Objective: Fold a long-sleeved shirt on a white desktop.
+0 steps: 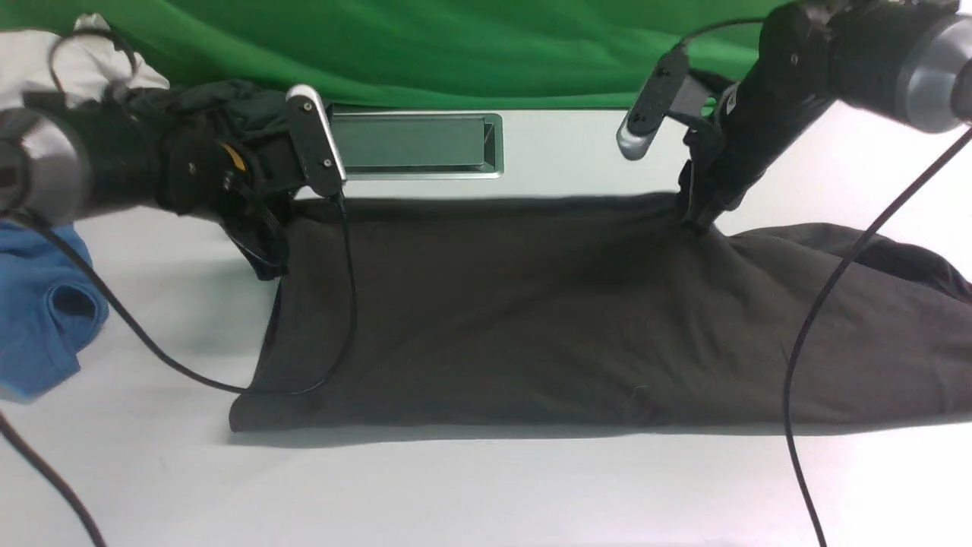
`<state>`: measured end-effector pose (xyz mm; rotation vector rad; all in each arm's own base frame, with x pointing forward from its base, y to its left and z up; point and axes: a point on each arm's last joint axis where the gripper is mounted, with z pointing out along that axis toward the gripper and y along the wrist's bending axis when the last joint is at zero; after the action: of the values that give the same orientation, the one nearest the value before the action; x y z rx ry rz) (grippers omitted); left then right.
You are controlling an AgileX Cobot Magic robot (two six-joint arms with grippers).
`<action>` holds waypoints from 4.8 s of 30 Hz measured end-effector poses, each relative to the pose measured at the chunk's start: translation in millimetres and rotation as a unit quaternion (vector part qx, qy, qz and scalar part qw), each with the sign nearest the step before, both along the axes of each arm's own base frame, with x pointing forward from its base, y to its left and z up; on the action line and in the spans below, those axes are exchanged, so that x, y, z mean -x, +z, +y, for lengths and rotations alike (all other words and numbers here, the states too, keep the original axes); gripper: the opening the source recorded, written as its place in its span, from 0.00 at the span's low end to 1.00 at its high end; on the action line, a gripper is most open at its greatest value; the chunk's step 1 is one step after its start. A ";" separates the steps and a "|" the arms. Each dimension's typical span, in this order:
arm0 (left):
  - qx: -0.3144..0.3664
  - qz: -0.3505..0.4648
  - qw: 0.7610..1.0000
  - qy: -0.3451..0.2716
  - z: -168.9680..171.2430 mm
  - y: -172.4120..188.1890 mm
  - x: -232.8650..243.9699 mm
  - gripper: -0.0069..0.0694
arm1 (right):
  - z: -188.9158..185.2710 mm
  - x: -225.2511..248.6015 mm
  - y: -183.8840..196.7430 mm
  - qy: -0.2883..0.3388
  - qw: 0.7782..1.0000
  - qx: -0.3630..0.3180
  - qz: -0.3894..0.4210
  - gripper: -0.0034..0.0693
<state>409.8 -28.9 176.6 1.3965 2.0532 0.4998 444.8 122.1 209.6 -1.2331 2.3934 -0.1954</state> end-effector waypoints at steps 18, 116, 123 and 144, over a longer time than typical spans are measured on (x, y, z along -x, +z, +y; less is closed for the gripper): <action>0.192 0.107 0.946 0.240 9.2 15.3 23.7 1.00 | -20.0 57.4 138.6 -0.142 0.979 -0.112 -0.090 0.81; 0.381 0.343 0.858 -0.008 -407.6 -8.3 111.9 0.48 | -55.5 270.9 226.8 -0.152 0.942 -0.256 -0.156 0.15; 0.349 0.315 0.881 -0.047 -387.5 41.6 112.0 0.94 | -54.2 268.8 230.7 -0.146 0.936 -0.265 -0.177 0.23; 0.292 0.411 0.822 0.265 -175.8 25.7 34.6 1.00 | -28.9 204.9 86.3 -0.169 0.974 -0.152 0.005 0.67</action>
<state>375.2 -204.7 202.3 0.6678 2.9338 -0.6398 239.9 93.2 295.9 -0.6877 2.5111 0.0742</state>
